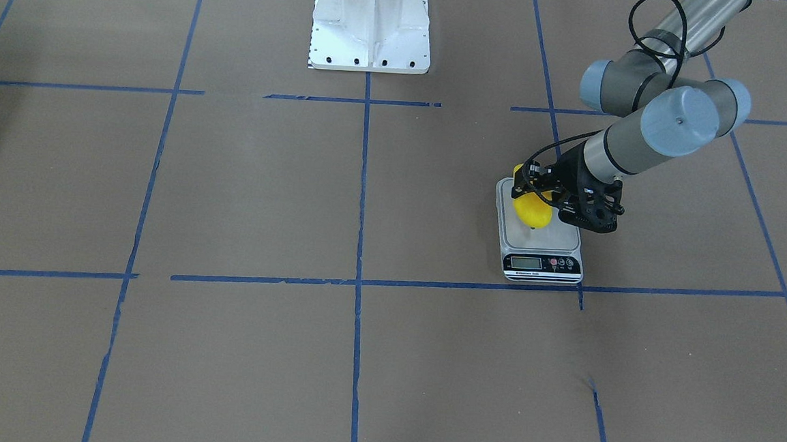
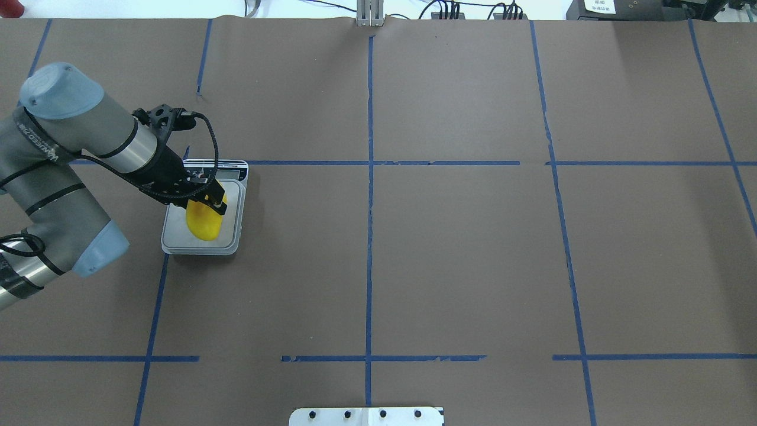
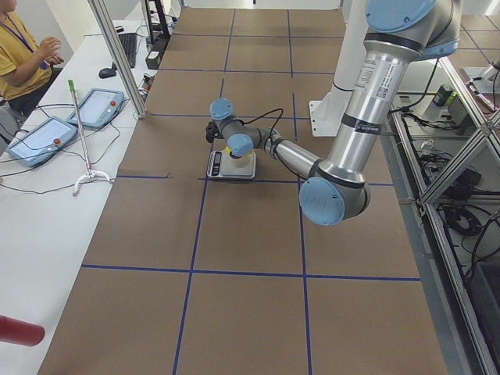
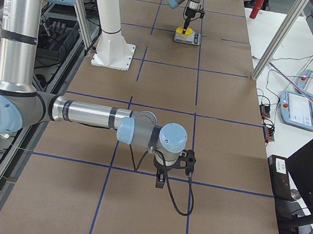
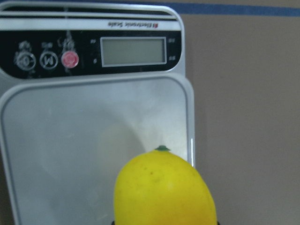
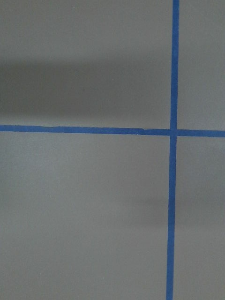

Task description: Weigh mango

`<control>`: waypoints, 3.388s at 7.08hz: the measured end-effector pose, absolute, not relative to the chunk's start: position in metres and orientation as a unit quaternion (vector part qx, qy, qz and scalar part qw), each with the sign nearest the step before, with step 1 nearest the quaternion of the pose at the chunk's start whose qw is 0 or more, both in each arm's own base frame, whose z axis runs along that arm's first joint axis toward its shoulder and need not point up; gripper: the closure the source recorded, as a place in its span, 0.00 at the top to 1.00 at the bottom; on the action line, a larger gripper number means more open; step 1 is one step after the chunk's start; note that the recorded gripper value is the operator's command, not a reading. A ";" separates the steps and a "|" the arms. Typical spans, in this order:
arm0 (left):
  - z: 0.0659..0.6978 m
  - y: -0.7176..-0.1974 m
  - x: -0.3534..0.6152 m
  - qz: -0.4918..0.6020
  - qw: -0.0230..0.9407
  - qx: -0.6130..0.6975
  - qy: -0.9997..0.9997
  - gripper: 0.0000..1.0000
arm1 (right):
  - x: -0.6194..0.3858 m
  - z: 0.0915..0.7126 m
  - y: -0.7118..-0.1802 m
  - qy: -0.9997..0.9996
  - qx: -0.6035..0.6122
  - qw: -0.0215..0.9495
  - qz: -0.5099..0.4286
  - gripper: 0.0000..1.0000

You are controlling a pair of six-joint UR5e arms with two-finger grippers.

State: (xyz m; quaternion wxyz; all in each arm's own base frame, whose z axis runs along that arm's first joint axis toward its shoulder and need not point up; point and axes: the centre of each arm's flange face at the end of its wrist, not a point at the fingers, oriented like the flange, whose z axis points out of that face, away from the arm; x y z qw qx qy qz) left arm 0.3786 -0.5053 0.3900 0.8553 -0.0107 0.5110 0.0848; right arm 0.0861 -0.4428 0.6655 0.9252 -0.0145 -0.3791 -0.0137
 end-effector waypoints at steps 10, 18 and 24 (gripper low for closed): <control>0.400 -0.523 0.325 0.088 0.860 0.040 0.501 1.00 | 0.086 0.666 -0.443 -0.379 -0.015 0.925 -0.014 1.00; 0.617 -0.489 -0.090 0.040 0.927 0.033 0.373 1.00 | 0.086 0.666 -0.443 -0.379 -0.015 0.925 -0.014 1.00; 0.644 -0.491 -0.101 0.037 0.925 0.049 0.374 1.00 | 0.086 0.665 -0.443 -0.379 -0.014 0.925 -0.014 1.00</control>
